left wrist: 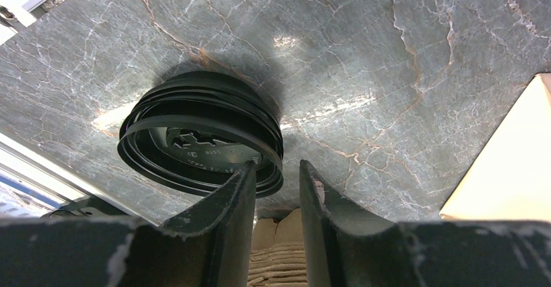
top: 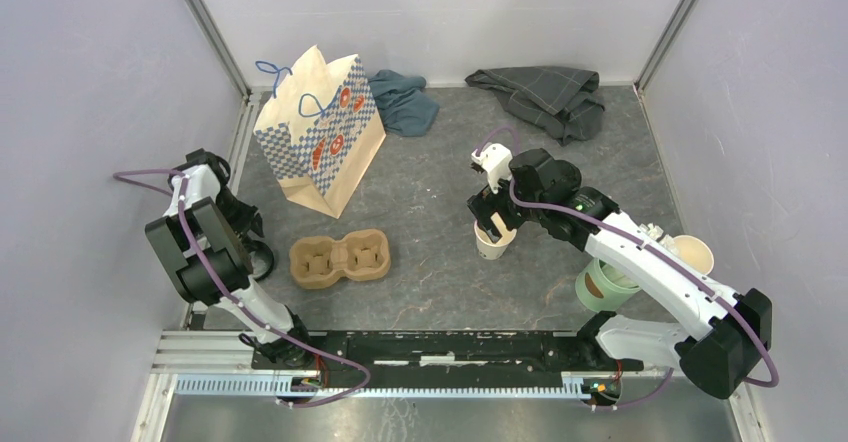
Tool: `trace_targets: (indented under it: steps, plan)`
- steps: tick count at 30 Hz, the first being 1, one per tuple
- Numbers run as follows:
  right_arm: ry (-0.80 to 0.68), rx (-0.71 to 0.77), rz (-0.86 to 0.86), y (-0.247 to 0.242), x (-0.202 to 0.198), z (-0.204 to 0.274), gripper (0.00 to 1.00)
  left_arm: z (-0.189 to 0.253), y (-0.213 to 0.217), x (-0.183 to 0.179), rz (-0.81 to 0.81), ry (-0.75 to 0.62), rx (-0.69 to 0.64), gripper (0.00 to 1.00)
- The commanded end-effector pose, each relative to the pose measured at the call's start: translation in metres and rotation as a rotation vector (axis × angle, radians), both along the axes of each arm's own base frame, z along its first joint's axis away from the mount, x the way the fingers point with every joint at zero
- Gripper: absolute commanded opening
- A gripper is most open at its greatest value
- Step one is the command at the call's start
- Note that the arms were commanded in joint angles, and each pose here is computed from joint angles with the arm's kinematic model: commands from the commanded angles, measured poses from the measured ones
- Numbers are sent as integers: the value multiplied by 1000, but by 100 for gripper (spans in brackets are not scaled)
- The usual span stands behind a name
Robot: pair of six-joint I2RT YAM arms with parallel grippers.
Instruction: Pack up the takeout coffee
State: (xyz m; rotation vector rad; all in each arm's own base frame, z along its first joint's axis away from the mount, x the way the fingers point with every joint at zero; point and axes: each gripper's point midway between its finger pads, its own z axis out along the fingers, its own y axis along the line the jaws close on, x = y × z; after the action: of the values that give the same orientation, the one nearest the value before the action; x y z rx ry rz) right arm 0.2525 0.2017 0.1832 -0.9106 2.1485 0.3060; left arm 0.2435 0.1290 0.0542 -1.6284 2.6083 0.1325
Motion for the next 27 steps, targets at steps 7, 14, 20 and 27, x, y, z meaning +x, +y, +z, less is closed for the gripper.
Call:
trace_targets:
  steps: [7,14,20,27]
  plan:
    - [-43,14,0,0,3,8,95,1,8,4,32,7,21,36]
    - [-44,13,3,0,2,7,95,2,10,4,34,11,25,32]
    - [-48,15,3,-1,2,8,95,2,11,6,36,13,28,24]
    - [-48,13,5,-1,2,7,95,0,13,4,37,23,34,32]
